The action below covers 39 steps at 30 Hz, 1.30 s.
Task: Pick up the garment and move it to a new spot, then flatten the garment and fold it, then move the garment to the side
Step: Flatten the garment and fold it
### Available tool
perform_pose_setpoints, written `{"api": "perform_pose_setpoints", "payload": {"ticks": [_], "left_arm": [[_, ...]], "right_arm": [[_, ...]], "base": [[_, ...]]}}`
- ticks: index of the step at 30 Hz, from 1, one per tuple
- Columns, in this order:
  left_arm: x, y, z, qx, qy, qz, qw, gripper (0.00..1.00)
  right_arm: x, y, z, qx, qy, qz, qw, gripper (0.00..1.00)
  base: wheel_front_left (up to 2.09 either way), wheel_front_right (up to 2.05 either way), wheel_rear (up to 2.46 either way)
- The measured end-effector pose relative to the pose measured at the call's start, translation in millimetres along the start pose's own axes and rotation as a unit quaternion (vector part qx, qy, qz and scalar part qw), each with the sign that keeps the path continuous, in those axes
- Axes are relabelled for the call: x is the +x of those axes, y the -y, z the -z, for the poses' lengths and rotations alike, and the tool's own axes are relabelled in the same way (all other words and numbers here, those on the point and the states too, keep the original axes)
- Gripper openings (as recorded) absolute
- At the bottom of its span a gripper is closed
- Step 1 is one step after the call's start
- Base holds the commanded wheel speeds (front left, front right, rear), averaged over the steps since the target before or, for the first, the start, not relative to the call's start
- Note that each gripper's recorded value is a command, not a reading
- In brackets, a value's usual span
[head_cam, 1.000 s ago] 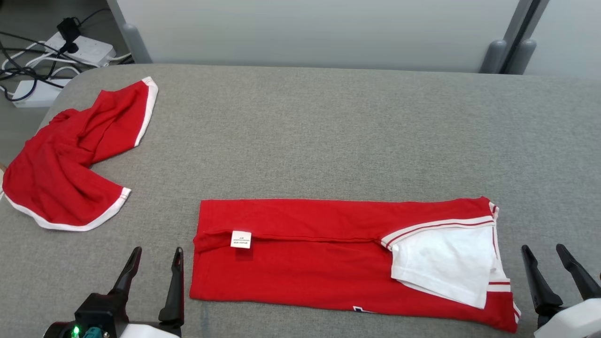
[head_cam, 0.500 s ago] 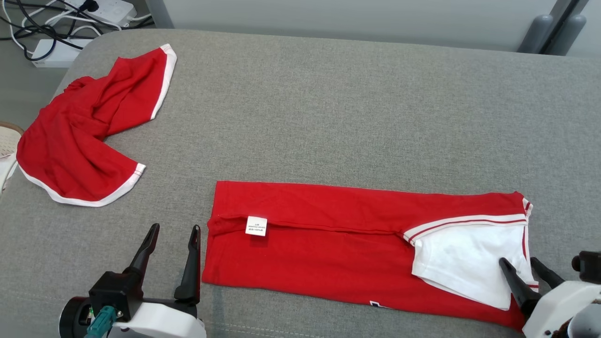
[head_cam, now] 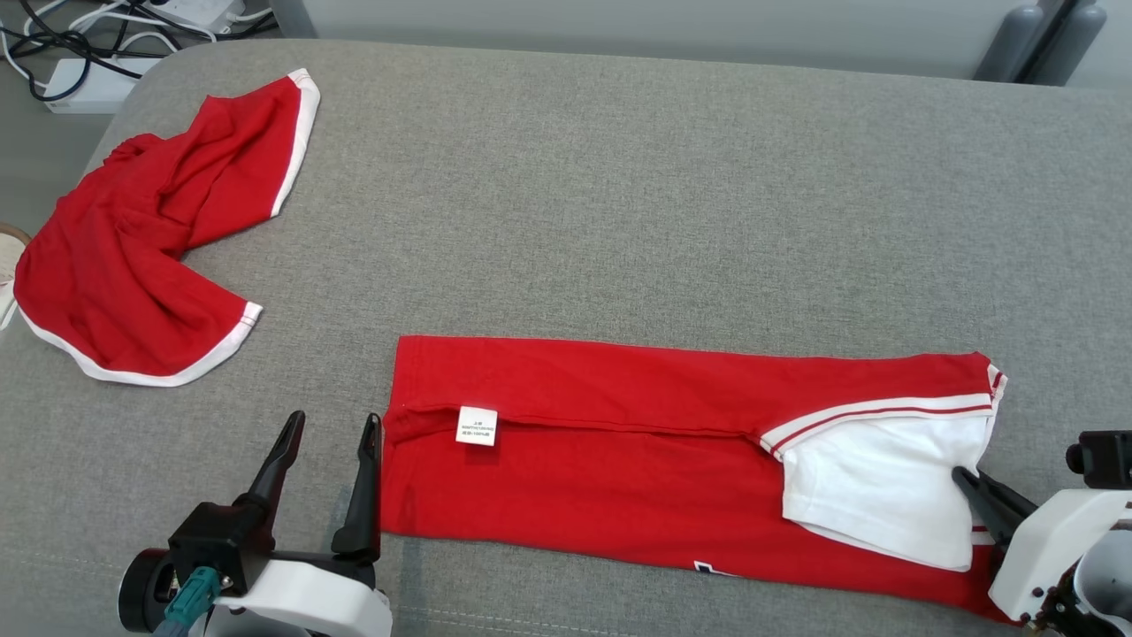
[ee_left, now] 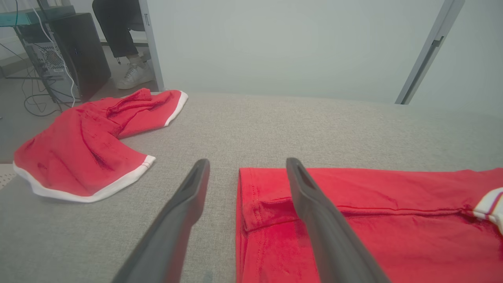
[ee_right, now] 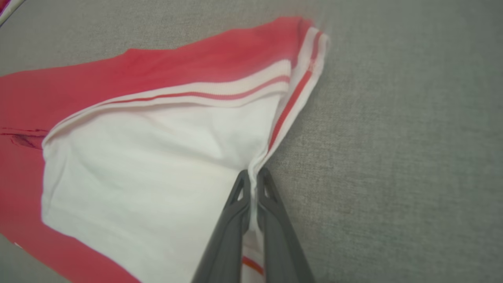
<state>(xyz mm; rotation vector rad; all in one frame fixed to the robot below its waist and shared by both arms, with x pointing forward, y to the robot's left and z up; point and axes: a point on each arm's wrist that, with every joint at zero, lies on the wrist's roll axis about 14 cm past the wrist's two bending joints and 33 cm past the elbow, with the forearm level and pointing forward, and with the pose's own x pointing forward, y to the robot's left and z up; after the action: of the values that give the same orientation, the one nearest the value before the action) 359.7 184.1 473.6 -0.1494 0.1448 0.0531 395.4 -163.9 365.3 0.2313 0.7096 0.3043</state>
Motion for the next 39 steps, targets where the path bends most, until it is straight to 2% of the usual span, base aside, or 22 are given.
{"api": "perform_pose_setpoints", "payload": {"ticks": [5, 15, 20, 23, 25, 27, 28, 32, 39], "left_arm": [[3, 0, 1, 0.001, -0.001, 0.0, 1.0, 1.0], [8, 8, 1, 0.001, 0.001, 0.016, 1.0, 1.0], [10, 13, 0, 0.002, 0.003, 0.025, 1.0, 1.0], [11, 17, -2, 0.002, 0.006, 0.031, 0.999, 1.0], [11, 21, -2, 0.001, 0.006, 0.041, 0.999, 1.0], [11, 23, -4, 0.001, 0.008, 0.044, 0.999, 1.0], [10, 25, -3, 0.001, 0.005, 0.046, 0.999, 1.0], [9, 26, -2, 0.001, 0.004, 0.049, 0.999, 1.0], [6, 21, -3, 0.002, 0.005, 0.041, 0.999, 1.0]], "right_arm": [[-4, 13, -6, 0.019, 0.015, 0.016, 1.0, 0.0], [-34, 79, -21, 0.044, 0.056, 0.105, 0.992, 0.0], [-43, 79, -31, 0.055, 0.081, 0.104, 0.99, 0.0], [-45, 56, -58, 0.075, 0.132, 0.068, 0.986, 0.0], [-49, 34, -81, 0.066, 0.165, 0.035, 0.984, 0.0], [-53, 7, -102, 0.064, 0.193, -0.007, 0.979, 0.0], [-57, -18, -115, 0.055, 0.207, -0.043, 0.976, 0.0], [-57, -72, -123, 0.067, 0.212, -0.116, 0.968, 0.0], [-36, -173, -106, 0.087, 0.161, -0.233, 0.955, 0.0]], "base": [[0.0, 0.0, 0.0], [0.0, 0.0, 0.0], [0.0, 0.0, 0.0], [0.0, 0.0, 0.0], [0.0, 0.0, 0.0], [0.0, 0.0, 0.0], [0.0, 0.0, 0.0], [0.0, 0.0, 0.0], [0.0, 0.0, 0.0]]}}
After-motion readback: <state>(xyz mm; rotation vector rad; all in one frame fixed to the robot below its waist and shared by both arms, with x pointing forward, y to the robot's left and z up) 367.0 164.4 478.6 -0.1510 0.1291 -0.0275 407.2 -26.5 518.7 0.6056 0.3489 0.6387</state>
